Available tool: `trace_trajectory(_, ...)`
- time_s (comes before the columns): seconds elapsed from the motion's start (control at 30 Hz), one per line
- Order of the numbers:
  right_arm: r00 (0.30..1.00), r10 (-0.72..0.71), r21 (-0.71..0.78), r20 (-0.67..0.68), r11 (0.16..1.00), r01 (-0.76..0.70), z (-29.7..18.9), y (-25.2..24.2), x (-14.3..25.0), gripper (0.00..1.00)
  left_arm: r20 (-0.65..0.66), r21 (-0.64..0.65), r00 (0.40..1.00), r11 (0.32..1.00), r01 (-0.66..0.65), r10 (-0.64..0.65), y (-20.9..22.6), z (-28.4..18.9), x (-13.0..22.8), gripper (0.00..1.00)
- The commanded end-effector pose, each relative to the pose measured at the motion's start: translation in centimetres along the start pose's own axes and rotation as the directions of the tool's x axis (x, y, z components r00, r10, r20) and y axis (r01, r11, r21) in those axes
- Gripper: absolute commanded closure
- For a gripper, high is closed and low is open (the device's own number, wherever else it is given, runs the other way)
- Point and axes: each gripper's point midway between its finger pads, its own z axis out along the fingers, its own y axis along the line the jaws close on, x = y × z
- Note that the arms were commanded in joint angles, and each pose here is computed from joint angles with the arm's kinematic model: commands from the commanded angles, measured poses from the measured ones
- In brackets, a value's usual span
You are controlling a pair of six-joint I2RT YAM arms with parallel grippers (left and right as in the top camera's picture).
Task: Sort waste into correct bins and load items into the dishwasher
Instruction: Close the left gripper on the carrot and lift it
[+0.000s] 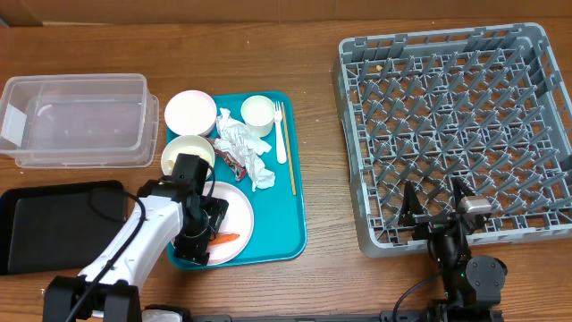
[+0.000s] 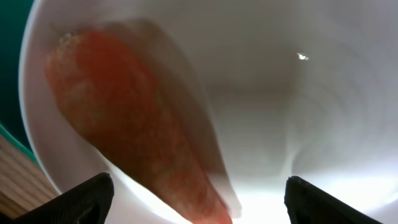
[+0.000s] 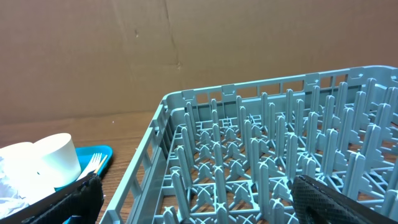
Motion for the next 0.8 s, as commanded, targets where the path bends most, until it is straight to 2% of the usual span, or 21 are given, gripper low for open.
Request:
trace_trajectory(0.0,1.000,0.000,0.014,0.004,1.000,0.000,0.02,-0.33,0.19,0.00,0.064,-0.043,0.997,0.998,0.043,-0.040,1.18,0.79,-1.05,0.11)
trace_trajectory(0.13,1.000,0.000,0.014,0.004,1.000,0.000,0.02,-0.33,0.19,0.00,0.093,-0.039,0.994,0.997,0.062,-0.058,1.18,0.72,-1.79,0.13)
trace_trajectory(0.27,1.000,0.000,0.014,0.004,1.000,0.000,0.02,-0.33,0.19,0.00,0.096,-0.039,0.994,0.997,0.062,-0.058,1.17,0.71,-1.83,0.22)
trace_trajectory(0.4,1.000,0.000,0.014,0.004,1.000,0.000,0.02,-0.33,0.19,0.00,0.096,-0.044,0.993,0.996,0.080,-0.075,1.31,0.82,-1.81,0.38)
trace_trajectory(0.5,1.000,0.000,0.014,0.004,1.000,0.000,0.02,-0.33,0.19,0.00,0.096,-0.044,0.992,0.996,0.080,-0.075,1.31,0.82,-1.81,0.46)
trace_trajectory(0.6,1.000,0.000,0.014,0.004,1.000,0.000,0.02,-0.33,0.19,0.00,0.096,-0.043,0.992,0.995,0.087,-0.083,1.31,0.82,-1.81,0.61)
trace_trajectory(0.67,1.000,0.000,0.014,0.004,1.000,0.000,0.02,-0.33,0.19,0.00,0.094,-0.044,0.992,0.995,0.086,-0.082,1.33,0.83,-1.76,0.65)
trace_trajectory(0.77,1.000,0.000,0.014,0.004,1.000,0.000,0.02,-0.33,0.19,0.00,0.067,-0.043,0.995,0.996,0.075,-0.072,1.26,0.85,-1.30,0.77)
